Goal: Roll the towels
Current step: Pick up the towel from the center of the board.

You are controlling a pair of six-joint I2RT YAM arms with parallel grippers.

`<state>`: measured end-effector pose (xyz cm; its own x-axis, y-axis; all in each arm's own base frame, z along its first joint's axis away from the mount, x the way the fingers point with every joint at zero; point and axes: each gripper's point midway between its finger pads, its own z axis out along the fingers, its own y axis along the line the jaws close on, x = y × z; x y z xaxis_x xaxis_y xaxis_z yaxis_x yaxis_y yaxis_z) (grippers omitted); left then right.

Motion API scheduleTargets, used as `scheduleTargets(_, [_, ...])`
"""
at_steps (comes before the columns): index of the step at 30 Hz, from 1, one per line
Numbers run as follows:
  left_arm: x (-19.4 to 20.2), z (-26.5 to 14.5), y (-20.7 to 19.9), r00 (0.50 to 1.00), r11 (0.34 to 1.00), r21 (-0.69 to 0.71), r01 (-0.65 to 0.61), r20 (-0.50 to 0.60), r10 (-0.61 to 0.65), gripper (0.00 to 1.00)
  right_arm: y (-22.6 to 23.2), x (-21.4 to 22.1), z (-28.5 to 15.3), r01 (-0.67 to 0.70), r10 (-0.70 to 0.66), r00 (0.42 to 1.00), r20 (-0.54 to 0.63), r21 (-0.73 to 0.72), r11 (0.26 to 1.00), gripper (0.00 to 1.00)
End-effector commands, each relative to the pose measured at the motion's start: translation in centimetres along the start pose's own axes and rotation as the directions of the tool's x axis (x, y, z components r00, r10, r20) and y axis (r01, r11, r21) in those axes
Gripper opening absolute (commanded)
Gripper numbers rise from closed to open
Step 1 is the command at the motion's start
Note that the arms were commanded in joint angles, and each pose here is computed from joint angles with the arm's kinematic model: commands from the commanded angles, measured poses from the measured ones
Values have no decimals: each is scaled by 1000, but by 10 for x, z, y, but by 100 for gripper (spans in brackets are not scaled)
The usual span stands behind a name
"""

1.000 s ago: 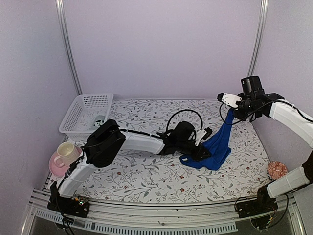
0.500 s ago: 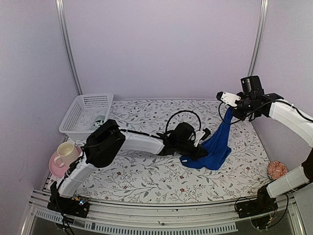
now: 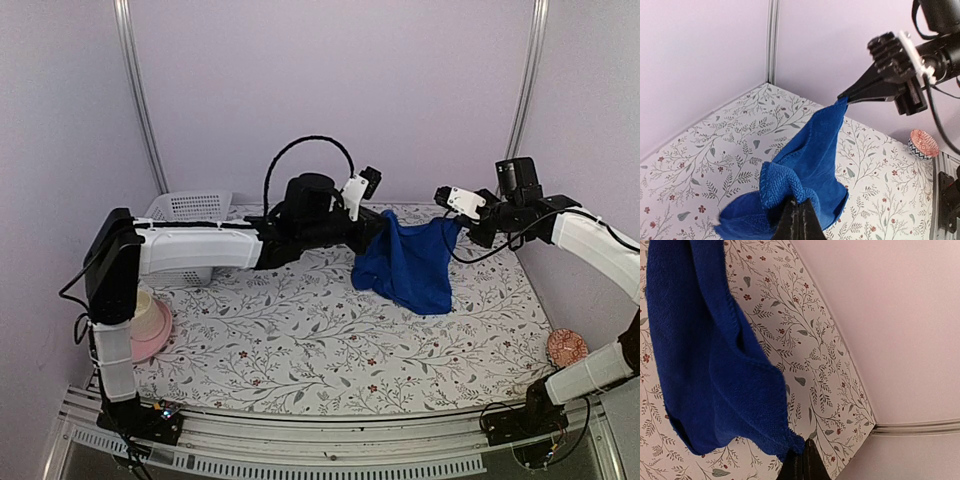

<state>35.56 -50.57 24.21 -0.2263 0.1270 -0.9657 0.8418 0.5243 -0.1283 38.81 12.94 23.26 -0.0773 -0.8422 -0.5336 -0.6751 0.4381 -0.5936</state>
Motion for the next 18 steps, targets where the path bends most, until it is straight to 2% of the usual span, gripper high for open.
scheduleTargets(1, [52, -8, -28, 993, 997, 22, -73, -94, 74, 0, 21, -7, -13, 93, -88, 992, 96, -51, 994, 2])
scheduleTargets(3, [81, -13, -48, 983, 992, 83, -91, -151, 103, 0, 43, 6, -15, 167, -159, 984, 79, -115, 979, 2])
scheduleTargets(6, [129, -17, -82, 960, 976, 209, -55, -260, 109, 0, 70, 27, -16, 244, -239, 970, 47, -192, 951, 2])
scheduleTargets(10, [185, -28, -102, 920, 966, 256, 28, -384, 75, 0, 106, 39, -23, 259, -252, 966, 67, -337, 905, 2])
scheduleTargets(11, [190, -31, -104, 916, 962, 268, 49, -397, 65, 11, 112, 41, -23, 257, -248, 966, 72, -369, 893, 2])
scheduleTargets(13, [195, -39, -106, 912, 958, 281, 62, -406, 60, 42, 122, 47, -19, 241, -244, 969, 49, -419, 875, 2])
scheduleTargets(14, [194, -42, -105, 913, 958, 280, 61, -404, 60, 51, 125, 52, -15, 230, -245, 969, 23, -432, 872, 2])
scheduleTargets(15, [191, -45, -102, 915, 961, 269, 55, -400, 60, 59, 126, 57, -10, 213, -242, 970, -10, -442, 872, 2])
scheduleTargets(18, [170, -53, -86, 930, 975, 223, 24, -361, 60, 73, 120, 74, 9, 150, -220, 968, -122, -424, 893, 2])
